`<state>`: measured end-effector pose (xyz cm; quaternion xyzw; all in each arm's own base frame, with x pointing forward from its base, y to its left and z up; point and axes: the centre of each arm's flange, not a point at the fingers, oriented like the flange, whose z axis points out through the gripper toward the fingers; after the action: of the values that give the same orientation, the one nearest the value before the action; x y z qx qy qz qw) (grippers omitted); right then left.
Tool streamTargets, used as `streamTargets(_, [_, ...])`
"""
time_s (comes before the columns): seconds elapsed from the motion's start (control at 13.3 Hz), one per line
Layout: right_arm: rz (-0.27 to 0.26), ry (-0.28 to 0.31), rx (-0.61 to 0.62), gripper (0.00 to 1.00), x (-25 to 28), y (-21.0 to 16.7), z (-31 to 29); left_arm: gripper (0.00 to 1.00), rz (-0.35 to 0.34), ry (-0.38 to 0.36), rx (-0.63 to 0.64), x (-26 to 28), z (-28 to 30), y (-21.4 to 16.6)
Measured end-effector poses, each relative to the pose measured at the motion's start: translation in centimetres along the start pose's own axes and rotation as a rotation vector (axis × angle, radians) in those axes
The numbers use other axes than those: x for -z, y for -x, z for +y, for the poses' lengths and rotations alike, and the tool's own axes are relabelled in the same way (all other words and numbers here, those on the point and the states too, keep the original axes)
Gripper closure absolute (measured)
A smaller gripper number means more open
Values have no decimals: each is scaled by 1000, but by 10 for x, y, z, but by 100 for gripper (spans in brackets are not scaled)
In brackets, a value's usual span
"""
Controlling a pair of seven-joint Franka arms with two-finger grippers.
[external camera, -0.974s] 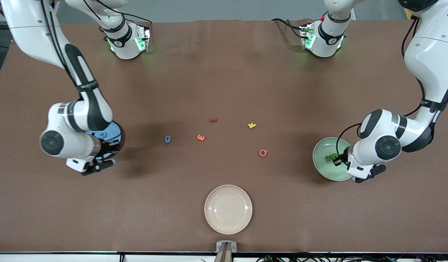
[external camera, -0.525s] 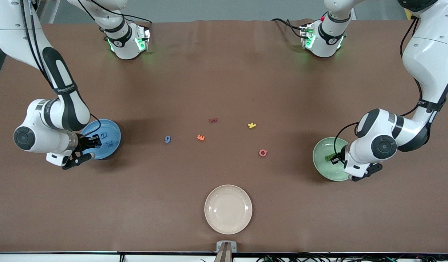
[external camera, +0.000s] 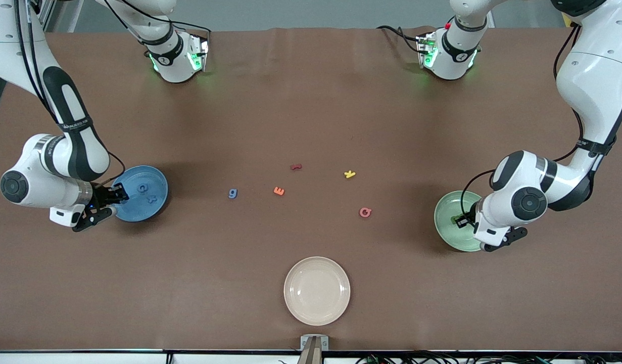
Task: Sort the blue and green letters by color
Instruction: 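Place green N on the green plate while the right gripper places blue m, then grasp blue 6 with the right gripper while the left gripper returns to rest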
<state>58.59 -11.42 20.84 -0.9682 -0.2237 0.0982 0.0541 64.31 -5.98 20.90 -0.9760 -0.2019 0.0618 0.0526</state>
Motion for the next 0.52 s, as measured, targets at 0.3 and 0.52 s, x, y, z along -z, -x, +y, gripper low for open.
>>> streamTargets(0.3, [-2, -3, 8, 40, -3, 0, -3, 7, 22, 10, 11, 10, -3, -6])
streamTargets(0.52, [2, 1, 22, 14, -1, -8, -14, 0, 85, 33, 9, 49, 3, -10])
